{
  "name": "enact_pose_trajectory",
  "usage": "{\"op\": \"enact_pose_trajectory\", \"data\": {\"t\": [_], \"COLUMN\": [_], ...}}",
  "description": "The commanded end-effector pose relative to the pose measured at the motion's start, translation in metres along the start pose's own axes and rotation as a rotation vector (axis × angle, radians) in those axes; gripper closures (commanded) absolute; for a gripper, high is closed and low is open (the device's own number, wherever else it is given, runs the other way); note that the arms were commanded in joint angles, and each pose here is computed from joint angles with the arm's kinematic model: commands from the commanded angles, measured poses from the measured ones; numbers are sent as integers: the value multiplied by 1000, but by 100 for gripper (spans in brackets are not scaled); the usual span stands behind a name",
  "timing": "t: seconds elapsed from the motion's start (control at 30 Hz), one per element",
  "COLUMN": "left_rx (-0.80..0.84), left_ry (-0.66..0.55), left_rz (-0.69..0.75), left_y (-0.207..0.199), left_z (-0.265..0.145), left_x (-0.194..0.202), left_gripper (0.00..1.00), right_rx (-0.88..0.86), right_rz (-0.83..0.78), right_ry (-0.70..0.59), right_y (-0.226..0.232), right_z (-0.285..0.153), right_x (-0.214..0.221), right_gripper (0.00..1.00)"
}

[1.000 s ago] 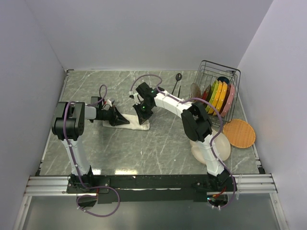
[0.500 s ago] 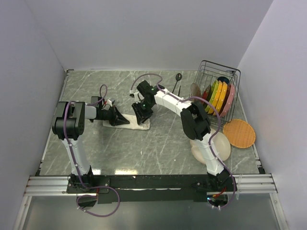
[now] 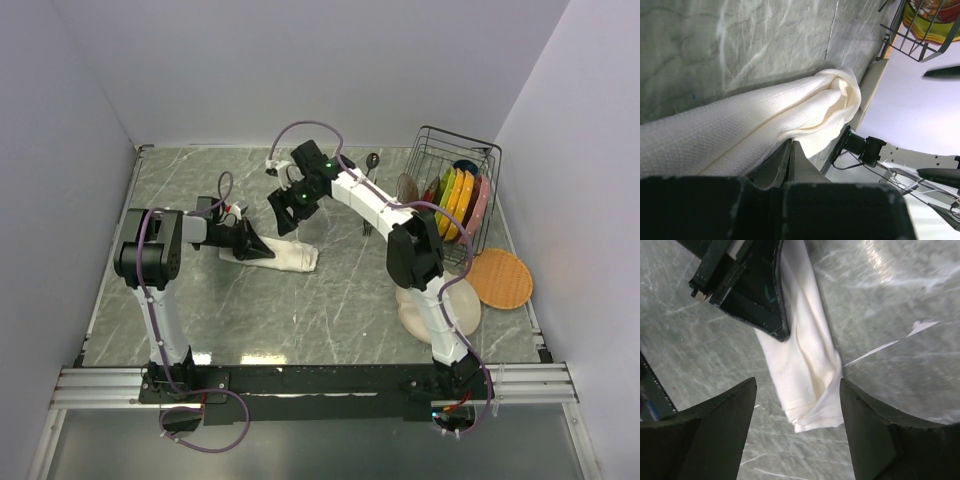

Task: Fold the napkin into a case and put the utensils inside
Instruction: Smooth out the smaller rectangle-folded napkin at the center of the board, then pick up the smaller rectangle-folded napkin from the center of the board.

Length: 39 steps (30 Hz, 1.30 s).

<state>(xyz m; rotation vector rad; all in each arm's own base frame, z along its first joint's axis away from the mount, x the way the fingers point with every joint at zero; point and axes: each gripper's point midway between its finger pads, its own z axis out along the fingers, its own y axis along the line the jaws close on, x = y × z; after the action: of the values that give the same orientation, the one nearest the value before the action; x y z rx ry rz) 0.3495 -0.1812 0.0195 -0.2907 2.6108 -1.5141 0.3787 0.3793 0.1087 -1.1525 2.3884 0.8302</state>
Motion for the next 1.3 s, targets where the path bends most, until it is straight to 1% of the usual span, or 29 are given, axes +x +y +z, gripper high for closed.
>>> {"op": "enact_pose_trajectory", "data": {"t": [0.0,0.17,0.33,0.63,0.77,0.83,0.87,0.93,0.97,1.03,1.13,1.17,1.23,1.27], "left_rx": [-201,-201,-204,-197,-200,-199,-198,-197,-197,-200,-203,-202,-202,-201], "left_ry": [22,26,32,38,36,35,34,33,33,32,30,29,28,26], "left_rz": [6,21,33,40,37,34,35,31,31,28,24,25,23,23], "left_y": [55,55,55,54,55,55,55,55,55,56,57,56,56,56], "left_z": [13,14,14,15,15,16,16,17,17,18,19,19,19,19], "left_x": [15,12,13,14,13,12,11,10,10,9,7,6,6,5], "left_gripper": [99,99,99,99,99,99,99,99,99,99,99,99,99,99], "right_rx": [-12,-43,-51,-91,-139,-160,-177,-187,-190,-189,-189,-186,-180,-178], "right_rz": [-74,-70,-67,-57,-59,-60,-54,-55,-49,-44,-47,-53,-55,-56], "right_ry": [-46,-13,24,83,109,127,143,156,165,166,164,156,154,151], "right_y": [-10,-12,-20,-24,-16,-11,-7,-5,-5,-6,-6,-7,-9,-9], "right_z": [10,27,42,63,64,62,63,63,64,65,66,65,65,64], "right_x": [-16,1,15,37,46,53,59,65,68,68,66,63,62,60], "right_gripper": [22,16,16,27,39,41,45,48,52,55,64,70,75,80]}}
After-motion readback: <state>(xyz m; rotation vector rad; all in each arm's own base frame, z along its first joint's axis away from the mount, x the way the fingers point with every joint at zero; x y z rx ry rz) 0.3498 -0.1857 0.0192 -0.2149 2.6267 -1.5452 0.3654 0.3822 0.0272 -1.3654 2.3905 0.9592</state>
